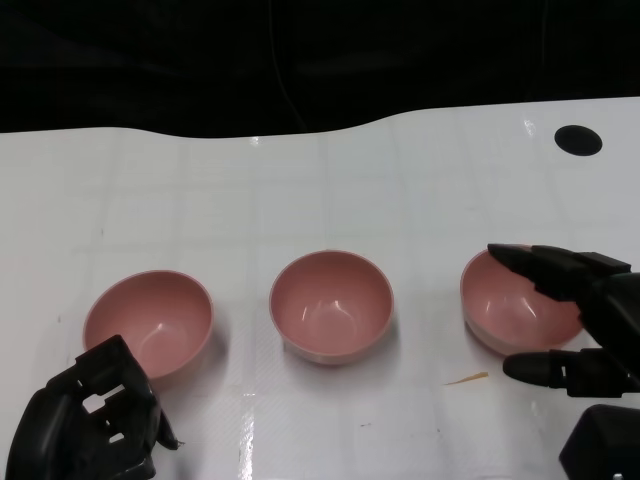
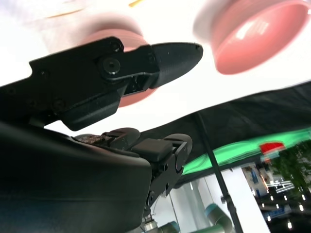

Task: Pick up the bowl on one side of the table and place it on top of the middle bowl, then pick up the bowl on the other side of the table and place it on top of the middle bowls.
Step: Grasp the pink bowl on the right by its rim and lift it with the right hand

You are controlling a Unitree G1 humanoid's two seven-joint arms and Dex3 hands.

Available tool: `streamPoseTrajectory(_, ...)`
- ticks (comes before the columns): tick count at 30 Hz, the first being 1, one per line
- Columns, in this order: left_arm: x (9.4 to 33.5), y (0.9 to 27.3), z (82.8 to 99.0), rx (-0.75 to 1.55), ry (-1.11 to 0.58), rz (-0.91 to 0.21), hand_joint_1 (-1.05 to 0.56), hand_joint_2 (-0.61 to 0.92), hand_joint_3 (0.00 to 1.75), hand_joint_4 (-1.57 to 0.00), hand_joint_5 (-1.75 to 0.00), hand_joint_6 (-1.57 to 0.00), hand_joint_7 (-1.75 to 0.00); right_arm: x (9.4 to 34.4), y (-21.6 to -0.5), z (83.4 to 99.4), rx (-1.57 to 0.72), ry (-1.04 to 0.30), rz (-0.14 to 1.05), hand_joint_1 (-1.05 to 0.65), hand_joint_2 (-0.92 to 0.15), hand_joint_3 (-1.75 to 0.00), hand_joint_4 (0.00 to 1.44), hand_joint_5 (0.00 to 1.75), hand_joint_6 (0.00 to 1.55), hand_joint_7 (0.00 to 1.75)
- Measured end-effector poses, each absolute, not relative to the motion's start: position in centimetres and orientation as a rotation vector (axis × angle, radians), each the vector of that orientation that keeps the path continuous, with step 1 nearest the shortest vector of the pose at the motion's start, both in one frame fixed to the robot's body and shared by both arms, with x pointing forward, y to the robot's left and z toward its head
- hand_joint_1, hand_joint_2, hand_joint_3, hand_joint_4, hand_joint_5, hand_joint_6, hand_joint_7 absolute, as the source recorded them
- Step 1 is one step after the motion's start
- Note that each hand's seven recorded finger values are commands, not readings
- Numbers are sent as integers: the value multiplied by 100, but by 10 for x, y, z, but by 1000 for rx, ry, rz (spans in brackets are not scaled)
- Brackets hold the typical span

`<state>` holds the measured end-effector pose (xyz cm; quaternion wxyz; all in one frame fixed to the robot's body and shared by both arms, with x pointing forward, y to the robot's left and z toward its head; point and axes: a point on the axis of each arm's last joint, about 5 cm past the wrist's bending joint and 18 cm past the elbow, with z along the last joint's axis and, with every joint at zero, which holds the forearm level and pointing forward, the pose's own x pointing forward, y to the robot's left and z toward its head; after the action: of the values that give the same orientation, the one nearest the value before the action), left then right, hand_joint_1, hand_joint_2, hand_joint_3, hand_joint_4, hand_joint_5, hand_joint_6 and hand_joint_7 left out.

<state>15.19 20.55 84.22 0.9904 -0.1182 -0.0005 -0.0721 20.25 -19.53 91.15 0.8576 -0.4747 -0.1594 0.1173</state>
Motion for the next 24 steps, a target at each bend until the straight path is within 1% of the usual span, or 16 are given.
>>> streamPoseTrajectory(3, 152, 205, 842, -233, -3, -146, -5, 56, 127, -81, -175, -71, -170, 203, -192, 909, -1053, -313, 274, -105, -92, -17, 28, 0, 30, 0)
streamPoseTrajectory(8, 152, 205, 843, -230, -10, -146, -6, 55, 128, -81, -175, -71, -170, 206, -188, 907, -1112, -279, 298, -105, -92, -14, 30, 1, 31, 1)
streamPoseTrajectory(15, 152, 205, 843, -231, -6, -146, -6, 54, 128, -81, -175, -70, -171, 213, -185, 897, -1223, -230, 329, -105, -92, -15, 31, 2, 31, 1)
streamPoseTrajectory(24, 152, 205, 843, -232, -8, -146, -5, 54, 128, -81, -175, -70, -172, 224, -179, 882, -1261, -225, 338, -103, -92, -13, 38, 4, 39, 3)
